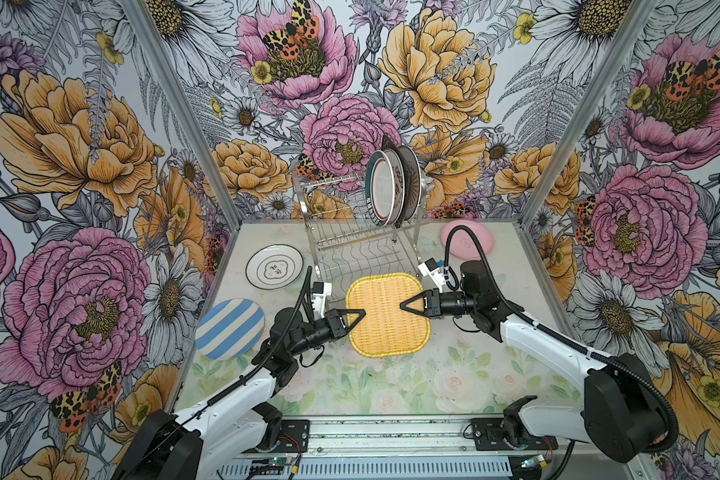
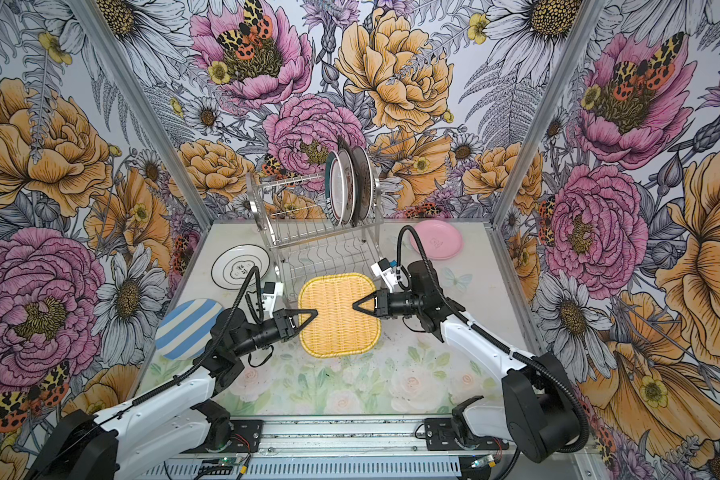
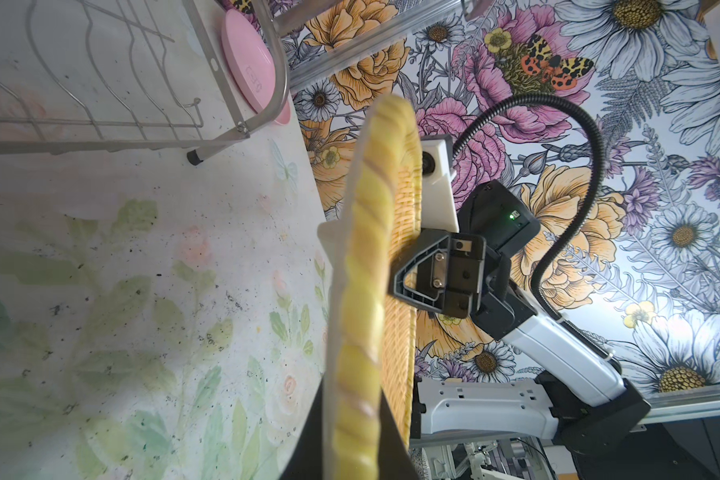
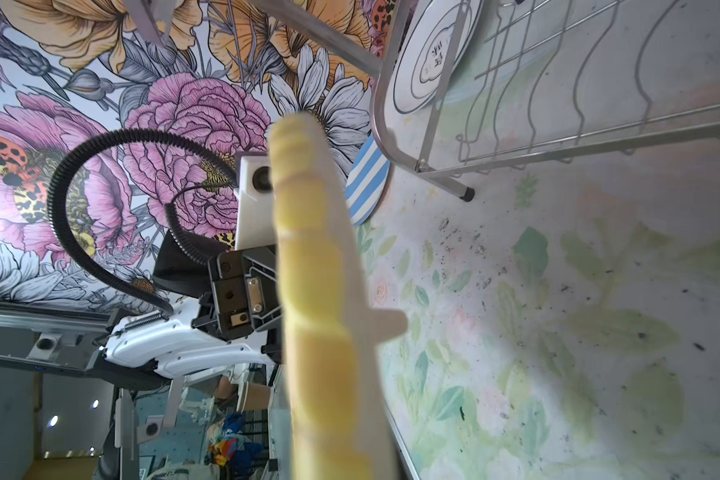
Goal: Load the plates into the dish rack
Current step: 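Lift the yellow tray upright with the right gripper toward the dish rack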
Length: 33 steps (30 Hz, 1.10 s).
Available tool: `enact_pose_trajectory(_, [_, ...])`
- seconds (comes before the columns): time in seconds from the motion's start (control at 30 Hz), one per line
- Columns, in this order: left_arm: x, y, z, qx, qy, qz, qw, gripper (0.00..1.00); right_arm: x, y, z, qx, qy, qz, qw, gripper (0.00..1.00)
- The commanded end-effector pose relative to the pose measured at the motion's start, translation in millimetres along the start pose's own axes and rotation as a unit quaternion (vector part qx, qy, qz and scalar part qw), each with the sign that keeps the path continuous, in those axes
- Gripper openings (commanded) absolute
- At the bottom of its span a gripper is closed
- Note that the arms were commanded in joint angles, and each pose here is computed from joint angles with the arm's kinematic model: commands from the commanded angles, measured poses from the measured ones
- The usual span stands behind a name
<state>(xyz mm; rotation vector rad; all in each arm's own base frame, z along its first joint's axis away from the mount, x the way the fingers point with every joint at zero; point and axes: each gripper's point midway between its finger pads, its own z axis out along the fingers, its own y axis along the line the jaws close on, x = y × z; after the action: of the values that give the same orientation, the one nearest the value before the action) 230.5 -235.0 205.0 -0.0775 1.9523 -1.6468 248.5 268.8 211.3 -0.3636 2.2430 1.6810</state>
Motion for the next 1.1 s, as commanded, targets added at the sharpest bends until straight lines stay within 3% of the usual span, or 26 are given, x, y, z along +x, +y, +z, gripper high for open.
enact_pose_trajectory(0.0, [8.5,0.3,2.2,0.003,0.021,0.013,1.000,0.00,-4.3,32.8,-0.9,-0.049,0.009,-0.047,0.998,0.00])
enact_pose_trajectory(0.1, [6.3,1.0,1.6,0.002,0.017,0.012,1.000,0.00,-5.2,31.1,-1.8,-0.042,0.008,-0.047,0.998,0.00])
enact_pose_trajectory(0.13, [5.8,1.3,1.0,0.001,0.016,0.012,1.000,0.06,-5.6,30.7,-2.3,-0.038,0.007,-0.047,0.998,0.00])
enact_pose_trajectory(0.23, [2.1,4.0,-3.4,-0.009,0.009,0.013,1.000,0.54,-10.2,26.8,-6.0,-0.003,-0.005,-0.053,0.999,0.00])
enact_pose_trajectory(0.33, [-3.5,10.9,-12.5,-0.040,-0.004,0.017,0.999,0.82,-19.4,27.7,-13.8,0.030,-0.034,-0.057,0.997,0.00])
enact_pose_trajectory(0.37, [-6.3,12.3,-16.9,-0.051,-0.011,0.022,0.998,0.87,-21.7,27.5,-17.2,0.047,-0.041,-0.058,0.996,0.00])
enact_pose_trajectory(0.63, [-33.0,36.8,-57.9,-0.149,-0.085,0.030,0.985,0.95,-36.4,40.8,-44.7,0.166,-0.103,-0.106,0.975,0.00])
enact_pose_trajectory(1.07, [-42.5,51.8,-68.6,-0.199,-0.107,0.042,0.973,0.98,-41.4,119.2,-62.8,0.219,-0.141,-0.211,0.942,0.00])
